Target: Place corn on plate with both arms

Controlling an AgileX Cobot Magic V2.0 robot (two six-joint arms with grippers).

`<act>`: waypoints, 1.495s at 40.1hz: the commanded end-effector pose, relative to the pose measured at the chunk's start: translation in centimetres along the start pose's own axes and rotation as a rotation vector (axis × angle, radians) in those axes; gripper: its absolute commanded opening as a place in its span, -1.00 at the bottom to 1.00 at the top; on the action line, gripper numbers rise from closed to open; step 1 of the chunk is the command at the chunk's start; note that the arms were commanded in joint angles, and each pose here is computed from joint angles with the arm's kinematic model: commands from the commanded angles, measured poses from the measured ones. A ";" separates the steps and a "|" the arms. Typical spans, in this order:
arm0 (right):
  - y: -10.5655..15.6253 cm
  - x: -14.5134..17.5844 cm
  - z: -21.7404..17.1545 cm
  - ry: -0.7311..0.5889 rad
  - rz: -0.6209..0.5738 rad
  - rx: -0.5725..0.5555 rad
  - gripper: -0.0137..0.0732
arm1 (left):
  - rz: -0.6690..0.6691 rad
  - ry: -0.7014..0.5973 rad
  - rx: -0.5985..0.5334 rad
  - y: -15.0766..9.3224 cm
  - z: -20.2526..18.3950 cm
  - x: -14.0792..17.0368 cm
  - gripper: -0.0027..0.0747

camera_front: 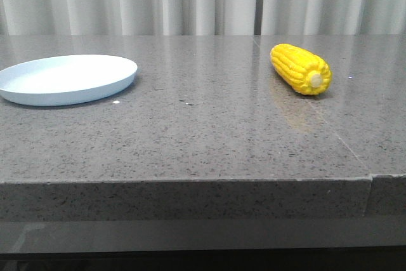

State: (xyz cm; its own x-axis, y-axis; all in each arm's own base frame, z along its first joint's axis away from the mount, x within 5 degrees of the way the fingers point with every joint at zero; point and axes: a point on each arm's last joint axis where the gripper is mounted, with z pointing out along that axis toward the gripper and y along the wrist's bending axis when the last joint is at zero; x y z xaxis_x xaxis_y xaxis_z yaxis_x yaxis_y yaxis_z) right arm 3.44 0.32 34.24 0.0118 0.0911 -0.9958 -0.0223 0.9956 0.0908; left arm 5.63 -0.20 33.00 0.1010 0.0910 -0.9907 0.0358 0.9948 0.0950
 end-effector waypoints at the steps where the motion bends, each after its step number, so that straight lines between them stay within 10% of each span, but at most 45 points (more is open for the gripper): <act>1: 0.2 -3.0 1.7 -0.016 -0.001 0.005 -0.89 | 0.004 -0.012 0.006 0.1 1.9 -2.2 -0.98; 14: 0.1 -3.7 3.9 0.043 0.002 0.011 -0.71 | -0.002 0.017 0.012 0.1 3.5 -2.5 -0.89; 27: 0.1 -3.6 3.9 0.053 0.002 0.011 0.74 | -0.003 0.027 0.012 0.1 3.5 -2.4 0.82; 45: 0.1 -3.6 3.9 0.053 0.002 0.011 0.80 | -0.044 0.093 0.023 -0.1 5.3 -1.9 0.69; 60: 0.1 -3.6 3.9 0.053 0.002 0.011 0.80 | -0.105 0.579 0.059 -0.5 14.8 -1.3 0.53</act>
State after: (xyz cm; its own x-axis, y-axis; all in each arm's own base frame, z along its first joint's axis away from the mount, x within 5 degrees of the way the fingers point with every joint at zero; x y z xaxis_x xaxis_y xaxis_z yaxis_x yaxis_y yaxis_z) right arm 7.19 0.29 36.18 -0.1380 0.0960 -0.9858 -0.0136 0.9950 0.0988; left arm 18.31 -1.20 34.12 -0.4559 0.0341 -0.8894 0.0711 0.9975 0.0017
